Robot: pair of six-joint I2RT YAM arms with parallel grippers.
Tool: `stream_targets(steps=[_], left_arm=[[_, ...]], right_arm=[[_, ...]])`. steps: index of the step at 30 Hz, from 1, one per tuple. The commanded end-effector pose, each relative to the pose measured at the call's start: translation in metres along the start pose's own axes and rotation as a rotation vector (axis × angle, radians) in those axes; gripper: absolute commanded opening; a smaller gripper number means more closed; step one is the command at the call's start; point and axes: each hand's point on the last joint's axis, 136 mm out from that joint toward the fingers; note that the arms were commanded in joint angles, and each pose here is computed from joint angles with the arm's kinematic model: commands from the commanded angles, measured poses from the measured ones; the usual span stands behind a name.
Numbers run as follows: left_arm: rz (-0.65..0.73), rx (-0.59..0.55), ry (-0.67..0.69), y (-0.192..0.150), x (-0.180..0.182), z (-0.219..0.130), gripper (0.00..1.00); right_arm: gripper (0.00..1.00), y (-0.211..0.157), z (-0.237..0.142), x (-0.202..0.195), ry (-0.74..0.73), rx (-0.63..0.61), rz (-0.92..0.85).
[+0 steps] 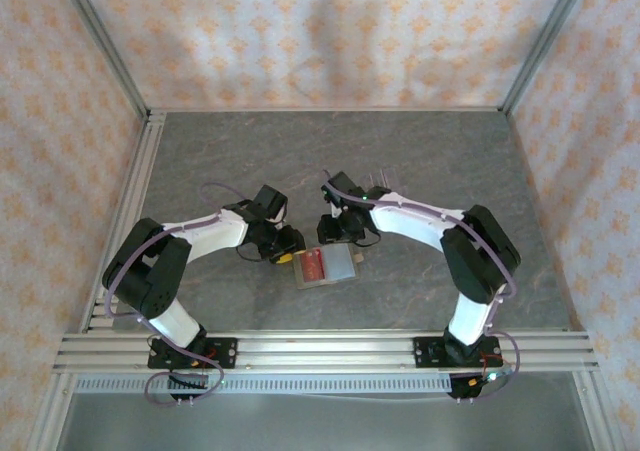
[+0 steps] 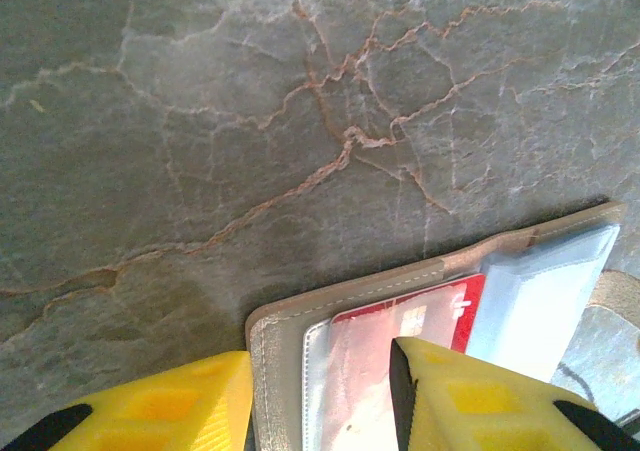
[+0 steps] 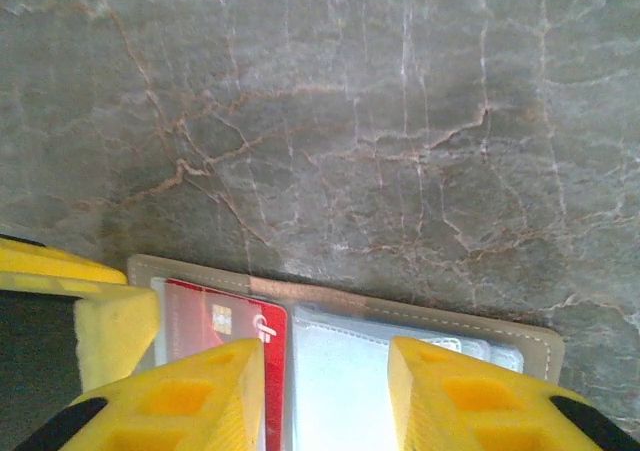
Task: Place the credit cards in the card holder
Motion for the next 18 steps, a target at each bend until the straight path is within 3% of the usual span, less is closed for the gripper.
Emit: stream_targets(steps=[1,10,18], left_arm=[[0.014,0.001,0.011,0.001,-0.002,0.0,0.42],[0.012,-0.001,0.015,0.002,-0.002,0.0,0.42],[0.011,0.005,0.018,0.001,-0.001,0.005,0.42]], right_arm=[[0.37,-0.016,0.01,-0.019,-0.1,0.05,-0.014],[0.38,-0.035,0.018,-0.023,-0.162,0.104,-0.046],[0.38,-0.034,0.02,0.002,-0.028,0.105,-0.032]])
Point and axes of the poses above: each hand's point on the last joint's axis, 136 mm out from that joint toward the fingers, its own z axis out along the fingers, its own x axis along the line the jaws close on, y = z × x, and after that the axes turned 13 degrees about -z, right-handed
